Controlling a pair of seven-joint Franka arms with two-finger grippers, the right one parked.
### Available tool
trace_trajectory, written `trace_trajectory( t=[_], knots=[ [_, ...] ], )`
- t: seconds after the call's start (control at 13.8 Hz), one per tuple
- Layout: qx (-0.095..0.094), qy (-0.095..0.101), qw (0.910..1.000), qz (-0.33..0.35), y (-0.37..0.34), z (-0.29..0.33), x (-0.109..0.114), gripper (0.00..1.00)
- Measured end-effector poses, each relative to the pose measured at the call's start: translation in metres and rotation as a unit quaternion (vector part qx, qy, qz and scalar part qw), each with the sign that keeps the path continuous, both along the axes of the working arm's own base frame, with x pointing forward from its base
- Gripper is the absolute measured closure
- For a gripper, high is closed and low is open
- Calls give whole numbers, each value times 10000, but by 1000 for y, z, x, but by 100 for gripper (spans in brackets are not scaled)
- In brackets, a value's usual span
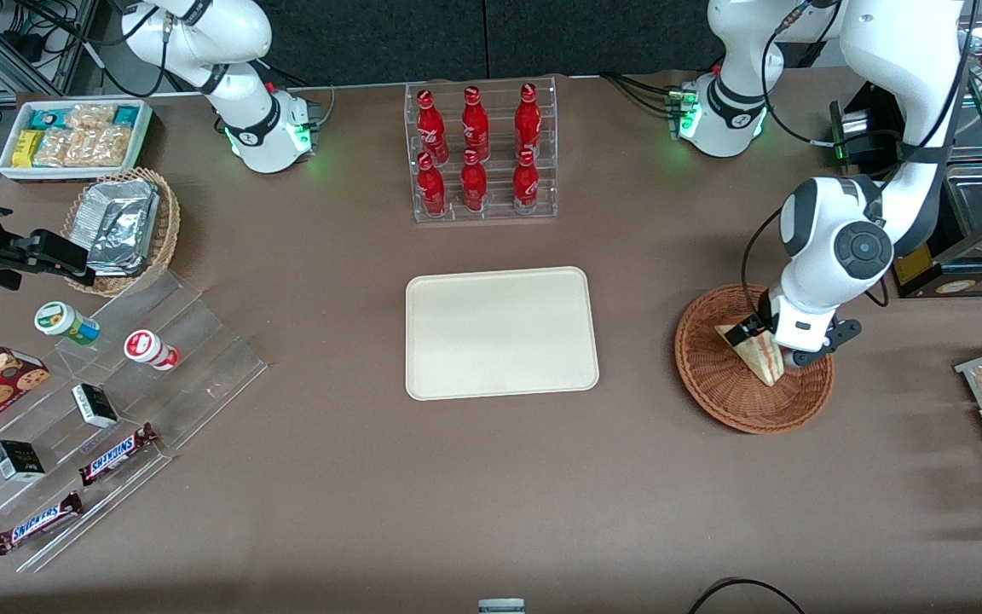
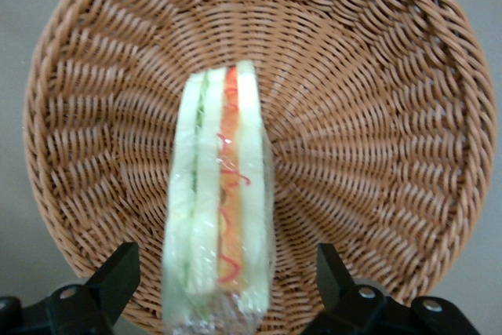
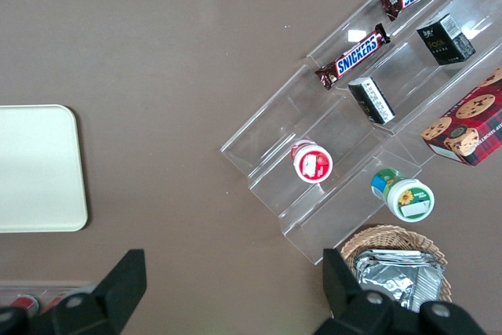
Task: Place sandwich from basket to tray
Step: 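Close the left gripper on the wrapped sandwich's upright edge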
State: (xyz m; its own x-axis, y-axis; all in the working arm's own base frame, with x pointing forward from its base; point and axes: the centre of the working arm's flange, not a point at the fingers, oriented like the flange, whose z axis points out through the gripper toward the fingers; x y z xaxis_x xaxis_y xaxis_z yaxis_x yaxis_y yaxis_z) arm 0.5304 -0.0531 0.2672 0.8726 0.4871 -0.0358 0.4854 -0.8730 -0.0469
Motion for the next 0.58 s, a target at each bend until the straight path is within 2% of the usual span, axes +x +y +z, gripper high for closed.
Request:
trace_trajectory(
  t=[0.15, 0.29, 0.51, 0.58],
  knots=[
    [7, -30, 10000, 65, 7, 0, 1, 4],
    [11, -76, 9999, 144, 11, -1, 2, 24],
    [19, -50, 9997, 224, 5, -4, 1, 24],
    [21, -42, 9997, 226, 2, -5, 0, 32]
  ],
)
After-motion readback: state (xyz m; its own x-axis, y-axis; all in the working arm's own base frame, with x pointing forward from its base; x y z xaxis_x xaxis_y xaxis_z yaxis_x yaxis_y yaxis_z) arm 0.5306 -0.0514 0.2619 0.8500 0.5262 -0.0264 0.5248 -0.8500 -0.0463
